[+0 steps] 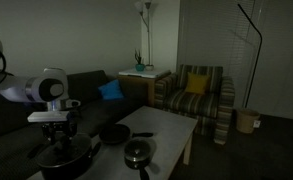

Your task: Take the lid from the left black pot and put it on the table

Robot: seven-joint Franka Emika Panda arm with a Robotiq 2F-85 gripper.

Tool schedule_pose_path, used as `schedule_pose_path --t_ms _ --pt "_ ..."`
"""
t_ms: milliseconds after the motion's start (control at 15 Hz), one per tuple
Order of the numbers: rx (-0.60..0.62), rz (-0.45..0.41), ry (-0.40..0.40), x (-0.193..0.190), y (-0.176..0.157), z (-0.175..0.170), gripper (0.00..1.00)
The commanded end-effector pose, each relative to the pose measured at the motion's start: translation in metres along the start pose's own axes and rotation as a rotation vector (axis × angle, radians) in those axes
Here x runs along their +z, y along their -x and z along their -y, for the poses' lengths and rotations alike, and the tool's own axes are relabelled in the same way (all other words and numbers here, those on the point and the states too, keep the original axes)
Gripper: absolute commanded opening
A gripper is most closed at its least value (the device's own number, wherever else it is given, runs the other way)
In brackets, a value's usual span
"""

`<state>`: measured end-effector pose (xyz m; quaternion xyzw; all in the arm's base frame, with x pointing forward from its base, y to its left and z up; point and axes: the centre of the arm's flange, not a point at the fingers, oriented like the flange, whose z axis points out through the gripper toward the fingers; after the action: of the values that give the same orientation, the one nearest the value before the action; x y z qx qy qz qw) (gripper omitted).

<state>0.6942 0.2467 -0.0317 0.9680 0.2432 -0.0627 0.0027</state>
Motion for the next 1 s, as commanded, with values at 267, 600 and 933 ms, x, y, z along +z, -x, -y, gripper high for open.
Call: schedule_pose_path --t_ms 267,600,933 --pt "-0.005 -0.026 0.003 0.013 -0.02 -0.005 0.16" --pt "0.004 -0.018 0.024 0.005 -0.015 -0.007 0.15" --pt "0.024 -0.025 0.029 -0.009 -0.004 -0.011 0.15"
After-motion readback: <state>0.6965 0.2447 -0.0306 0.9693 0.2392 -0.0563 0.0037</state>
